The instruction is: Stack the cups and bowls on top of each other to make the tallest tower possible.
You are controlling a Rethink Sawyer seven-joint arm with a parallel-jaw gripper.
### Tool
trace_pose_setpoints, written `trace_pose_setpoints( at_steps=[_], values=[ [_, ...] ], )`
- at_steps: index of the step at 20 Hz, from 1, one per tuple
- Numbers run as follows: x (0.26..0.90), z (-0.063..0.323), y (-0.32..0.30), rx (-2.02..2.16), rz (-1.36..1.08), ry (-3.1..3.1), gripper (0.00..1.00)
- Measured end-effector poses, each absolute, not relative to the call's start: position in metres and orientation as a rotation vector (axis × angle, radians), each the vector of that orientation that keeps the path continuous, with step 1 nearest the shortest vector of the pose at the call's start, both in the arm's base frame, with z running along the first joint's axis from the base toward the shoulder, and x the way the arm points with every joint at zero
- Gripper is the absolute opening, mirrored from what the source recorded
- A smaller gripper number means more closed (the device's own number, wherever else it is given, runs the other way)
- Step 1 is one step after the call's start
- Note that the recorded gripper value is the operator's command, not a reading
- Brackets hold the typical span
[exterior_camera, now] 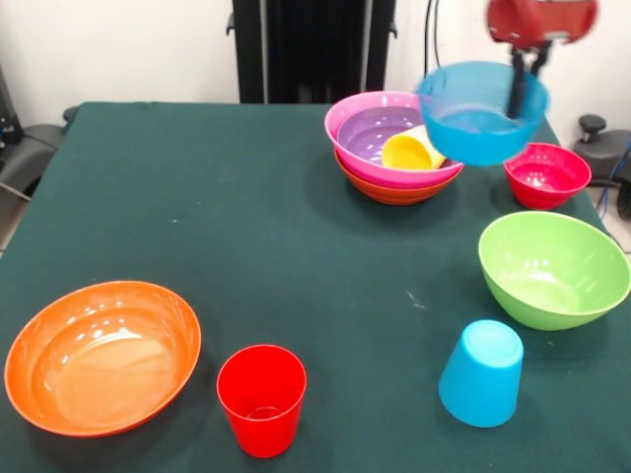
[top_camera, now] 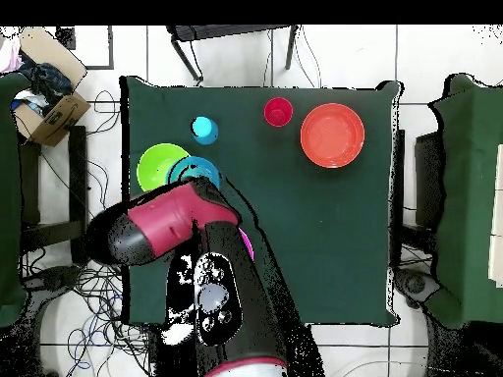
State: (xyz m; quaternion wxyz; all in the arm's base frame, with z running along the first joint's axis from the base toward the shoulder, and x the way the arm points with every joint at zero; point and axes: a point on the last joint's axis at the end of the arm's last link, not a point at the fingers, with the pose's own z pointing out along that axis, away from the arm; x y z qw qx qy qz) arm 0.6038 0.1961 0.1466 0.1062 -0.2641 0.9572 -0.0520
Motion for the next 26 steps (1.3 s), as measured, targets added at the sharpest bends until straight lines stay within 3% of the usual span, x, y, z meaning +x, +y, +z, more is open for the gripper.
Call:
trace_pose_setpoints(
  at_steps=[11,26],
  values=[
    [0.595,0.134,0.254,-0.658,-0.184,2.829,0.0],
    [0.566,0.211,0.264,-0.454,-0.274,2.718,0.0]
  ],
)
